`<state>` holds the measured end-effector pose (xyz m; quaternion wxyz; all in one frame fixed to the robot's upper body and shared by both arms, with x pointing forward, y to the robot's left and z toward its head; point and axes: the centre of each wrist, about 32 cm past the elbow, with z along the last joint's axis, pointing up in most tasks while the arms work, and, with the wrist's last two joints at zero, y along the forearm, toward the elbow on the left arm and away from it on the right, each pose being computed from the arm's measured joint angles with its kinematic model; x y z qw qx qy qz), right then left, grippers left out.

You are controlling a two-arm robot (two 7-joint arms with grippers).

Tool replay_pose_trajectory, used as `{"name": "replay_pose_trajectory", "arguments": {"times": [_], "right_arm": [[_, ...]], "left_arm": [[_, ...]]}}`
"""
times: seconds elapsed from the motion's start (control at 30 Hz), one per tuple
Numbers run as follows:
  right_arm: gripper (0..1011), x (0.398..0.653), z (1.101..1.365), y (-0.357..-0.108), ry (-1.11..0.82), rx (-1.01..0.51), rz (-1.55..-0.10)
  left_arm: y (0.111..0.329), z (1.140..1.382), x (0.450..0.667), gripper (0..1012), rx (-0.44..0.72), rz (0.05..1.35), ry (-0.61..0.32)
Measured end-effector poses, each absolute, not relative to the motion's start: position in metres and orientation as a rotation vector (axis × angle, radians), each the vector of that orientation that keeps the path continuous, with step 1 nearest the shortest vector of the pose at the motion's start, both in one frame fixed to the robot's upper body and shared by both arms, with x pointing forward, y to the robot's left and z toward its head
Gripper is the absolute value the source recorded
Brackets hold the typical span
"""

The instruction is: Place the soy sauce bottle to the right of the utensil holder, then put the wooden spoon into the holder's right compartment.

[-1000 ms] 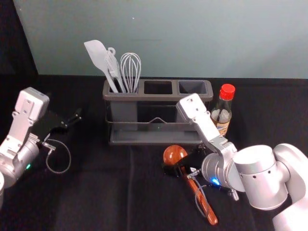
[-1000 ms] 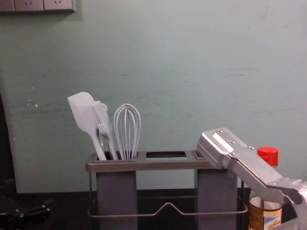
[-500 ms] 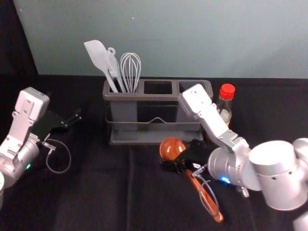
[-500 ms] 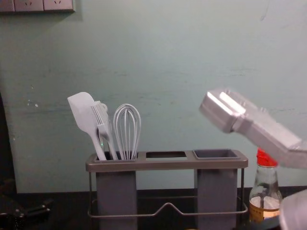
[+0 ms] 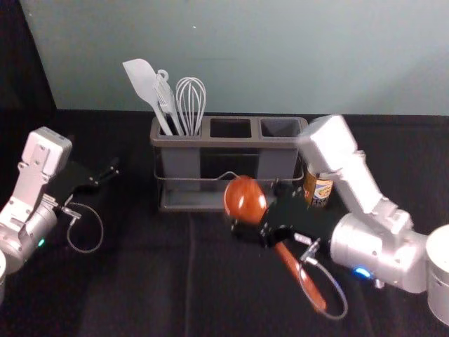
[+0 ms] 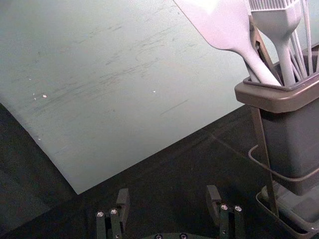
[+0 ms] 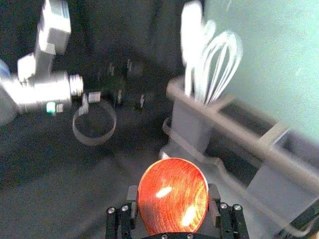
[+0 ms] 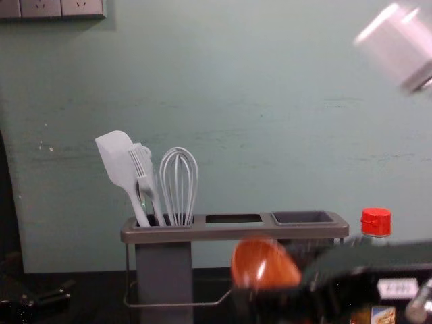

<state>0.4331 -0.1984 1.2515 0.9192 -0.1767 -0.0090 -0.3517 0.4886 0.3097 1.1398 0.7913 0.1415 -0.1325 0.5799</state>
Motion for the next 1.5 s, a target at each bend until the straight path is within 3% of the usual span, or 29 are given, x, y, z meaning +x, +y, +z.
{"name": "replay_pose_trajectory", "arguments": {"times": [0.4,0.6,0.87,1.5], "right_arm": [[838,0.411,1.232,-0.218,-0.261,0.066,-0.886],[837,0.406,1.224,-0.221,-0.349,0.204,-0.955],[837,0.403,1.221,-0.226,-0.36,0.252,-1.016],[837,0.403,1.221,-0.225,-0.362,0.249,-1.007]], "left_arm": [[0.31,1.14,0.489,1005,0.304,1.248,-0.285],[0.31,1.14,0.489,1005,0.304,1.248,-0.285],[0.31,1.14,0.489,1005,0.304,1.248,-0.285],[0.31,1.14,0.489,1005,0.304,1.248,-0.285]]}}
